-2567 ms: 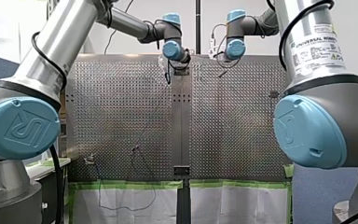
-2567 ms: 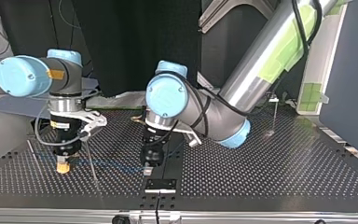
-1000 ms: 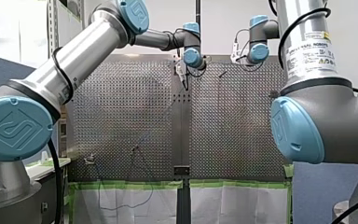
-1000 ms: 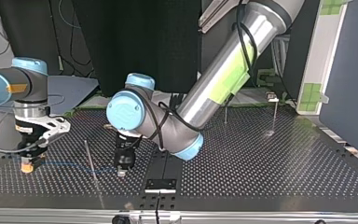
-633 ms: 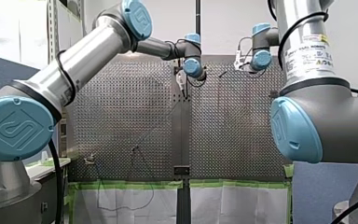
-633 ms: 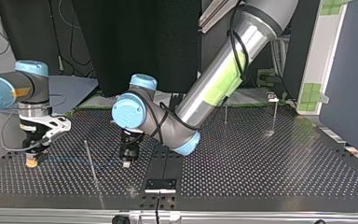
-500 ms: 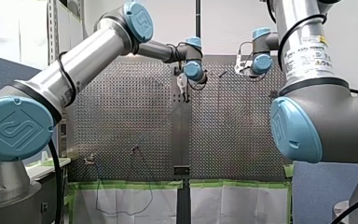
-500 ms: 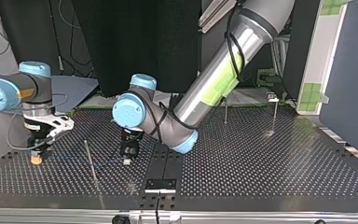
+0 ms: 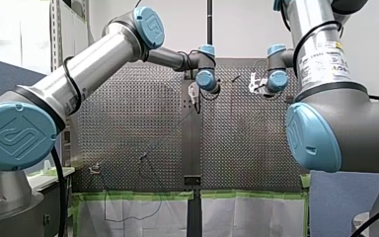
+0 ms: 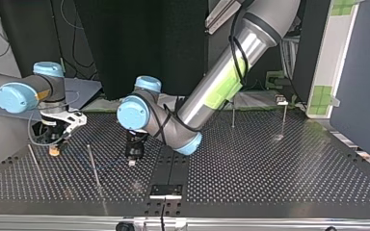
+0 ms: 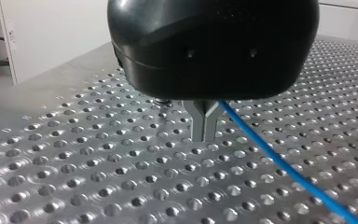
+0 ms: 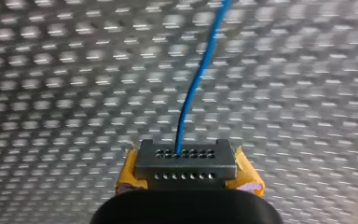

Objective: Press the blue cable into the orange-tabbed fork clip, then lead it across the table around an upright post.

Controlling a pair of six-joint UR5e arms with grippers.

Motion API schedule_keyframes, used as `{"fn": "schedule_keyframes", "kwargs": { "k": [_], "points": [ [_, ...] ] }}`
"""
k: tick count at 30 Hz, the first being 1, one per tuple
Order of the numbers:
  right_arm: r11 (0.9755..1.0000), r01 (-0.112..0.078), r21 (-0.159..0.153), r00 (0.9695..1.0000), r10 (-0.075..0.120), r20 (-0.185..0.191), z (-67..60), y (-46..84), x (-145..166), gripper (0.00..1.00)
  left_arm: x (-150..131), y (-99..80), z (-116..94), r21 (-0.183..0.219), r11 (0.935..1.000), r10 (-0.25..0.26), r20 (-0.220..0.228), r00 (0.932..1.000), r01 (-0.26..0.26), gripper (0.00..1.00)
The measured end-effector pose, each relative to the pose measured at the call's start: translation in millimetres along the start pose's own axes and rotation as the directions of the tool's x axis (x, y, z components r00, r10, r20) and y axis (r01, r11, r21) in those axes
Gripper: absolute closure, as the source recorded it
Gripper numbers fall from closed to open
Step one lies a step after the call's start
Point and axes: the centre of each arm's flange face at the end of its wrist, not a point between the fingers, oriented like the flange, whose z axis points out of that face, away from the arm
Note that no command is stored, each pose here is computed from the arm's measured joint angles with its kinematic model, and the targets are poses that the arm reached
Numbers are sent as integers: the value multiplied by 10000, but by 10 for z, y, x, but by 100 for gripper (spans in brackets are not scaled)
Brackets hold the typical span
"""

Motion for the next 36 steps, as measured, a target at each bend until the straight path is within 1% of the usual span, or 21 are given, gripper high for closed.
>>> {"fn": "schedule_keyframes", "kwargs": {
  "k": [1, 2, 3, 4, 5, 9, 15, 16, 17, 18, 20, 21, 22, 23, 28, 32, 36],
  "points": [
    [10000, 18, 7, 9999, -18, 102, 10, -2, -72, 100, 22, 14, 2, -10, 10000, 7, -17, 10000, -7, 91],
    [10000, 35, 17, 9998, -35, 214, 23, -5, -162, 100, 49, 30, 3, -24, 10000, 14, -34, 10000, -14, 77],
    [10000, 43, 26, 9996, -44, 283, 30, -8, -224, 100, 87, 51, 5, -41, 10000, 21, -50, 10000, -21, 77],
    [10000, 48, 34, 9994, -49, 337, 35, -11, -283, 100, 114, 67, 7, -54, 10000, 28, -57, 10000, -28, 69],
    [10000, 46, 44, 9993, -48, 378, 39, -12, -349, 100, 142, 83, 8, -68, 10000, 33, -61, 10000, -33, 66],
    [9999, 5, 102, 9992, -9, 387, 36, -14, -504, 100, 251, 137, 1, -144, 9999, 81, -135, 9999, -83, 66],
    [9997, -26, 259, 9997, 20, 245, 41, -31, -583, 100, 253, 133, 7, -69, 9999, 135, -105, 9999, -136, 66],
    [9996, -27, 268, 9997, 20, 239, 41, -32, -587, 100, 254, 135, 7, -78, 9999, 141, -107, 9998, -142, 61],
    [9996, -21, 285, 9996, 13, 265, 42, -35, -605, 100, 254, 137, 6, -88, 9999, 146, -110, 9998, -147, 52],
    [9996, -2, 299, 9995, -8, 313, 42, -38, -636, 100, 254, 137, 6, -98, 9998, 150, -115, 9998, -151, 52],
    [9995, 61, 306, 9987, -76, 511, 44, -35, -759, 100, 251, 141, 6, -114, 9998, 155, -118, 9998, -156, 29],
    [9995, 83, 304, 9981, -101, 603, 47, -30, -819, 100, 249, 143, 5, -118, 9998, 157, -121, 9998, -158, 29],
    [9995, 101, 299, 9976, -122, 683, 48, -25, -878, 100, 250, 144, 5, -120, 9998, 159, -126, 9998, -160, 16],
    [9995, 117, 297, 9970, -139, 756, 50, -19, -944, 100, 252, 145, 5, -122, 9998, 160, -132, 9998, -162, 0],
    [9994, 159, 293, 9955, -186, 934, 51, 0, -1140, 100, 252, 152, 4, -182, 9998, 98, -133, 9999, -100, 0],
    [9993, 256, 268, 9933, -285, 1121, 48, 30, -1304, 100, 255, 152, 4, -175, 9998, 47, -142, 9999, -50, 0],
    [9993, 290, 251, 9916, -319, 1254, 50, 54, -1474, 100, 256, 151, 4, -161, 9999, 35, -146, 9999, -38, 0]
  ]
}}
